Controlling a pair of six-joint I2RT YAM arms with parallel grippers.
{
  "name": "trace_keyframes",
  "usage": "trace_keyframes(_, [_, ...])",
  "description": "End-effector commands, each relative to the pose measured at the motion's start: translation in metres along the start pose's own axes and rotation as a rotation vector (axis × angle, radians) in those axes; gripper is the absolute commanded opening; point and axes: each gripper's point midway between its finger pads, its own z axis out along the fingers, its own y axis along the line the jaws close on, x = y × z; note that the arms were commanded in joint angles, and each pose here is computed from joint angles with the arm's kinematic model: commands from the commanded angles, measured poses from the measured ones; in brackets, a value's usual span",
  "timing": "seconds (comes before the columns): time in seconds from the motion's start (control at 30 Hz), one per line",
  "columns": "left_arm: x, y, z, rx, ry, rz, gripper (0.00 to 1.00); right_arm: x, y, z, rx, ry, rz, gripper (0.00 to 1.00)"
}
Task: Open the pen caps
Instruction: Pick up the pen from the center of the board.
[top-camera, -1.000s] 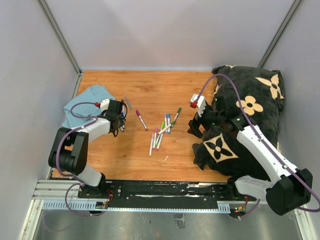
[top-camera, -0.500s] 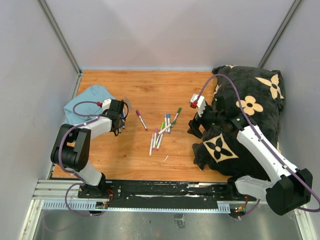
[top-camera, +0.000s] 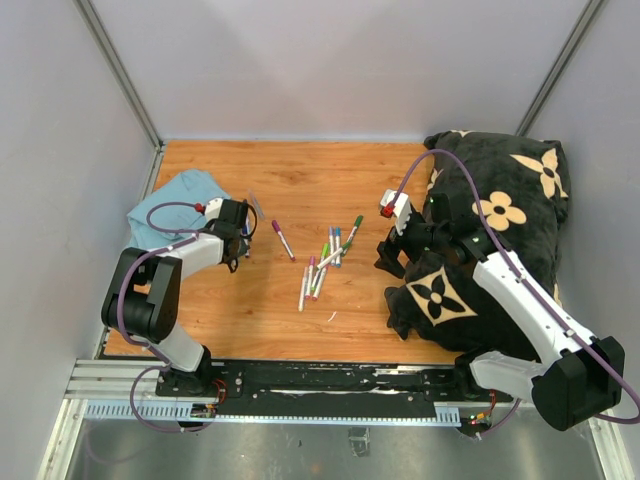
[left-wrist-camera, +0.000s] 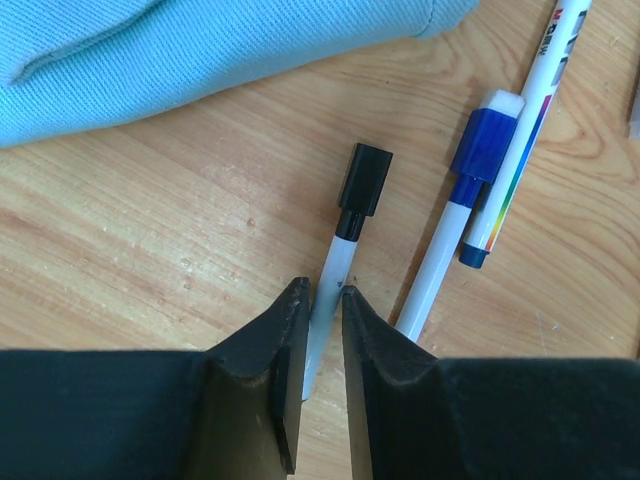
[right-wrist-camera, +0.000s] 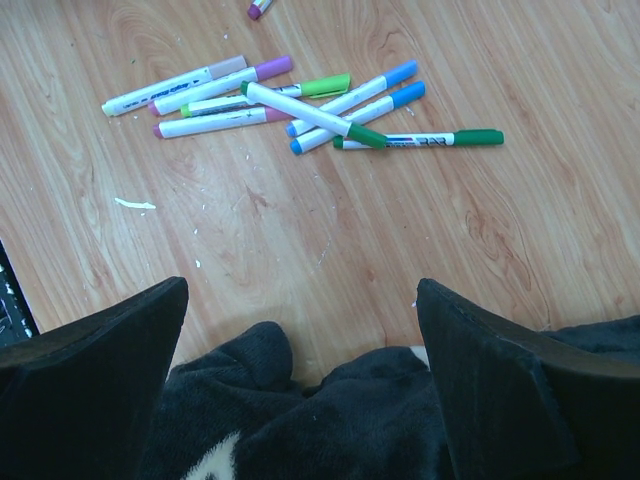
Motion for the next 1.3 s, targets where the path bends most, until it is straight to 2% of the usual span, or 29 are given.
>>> trace_keyframes(0.0, [0.006,0.002,0.002,0.001,0.000,0.014,0.23,-0.003,0.010,0.001,-0.043,-0.021,-0.014,0.98])
trace_keyframes(0.37, [0.012,0.013,-0.006,0.003,-0.018,0.003,0.01,-0.007,0.021,0.003,-0.104,-0.047,0.010,0.98])
trace_keyframes(0.73, [0.019,0.017,-0.023,0.070,-0.024,-0.033,0.00,-0.019,0.040,0.002,-0.200,-0.115,0.053,0.98])
trace_keyframes(1.07, [0.014,-0.028,-0.085,0.365,-0.076,-0.085,0.00,-0.034,0.071,0.006,-0.349,-0.314,0.132,0.98])
trace_keyframes(1.27, [0.026,-0.071,-0.152,0.716,-0.134,-0.142,0.00,-0.043,0.077,0.002,-0.395,-0.431,0.273,0.98])
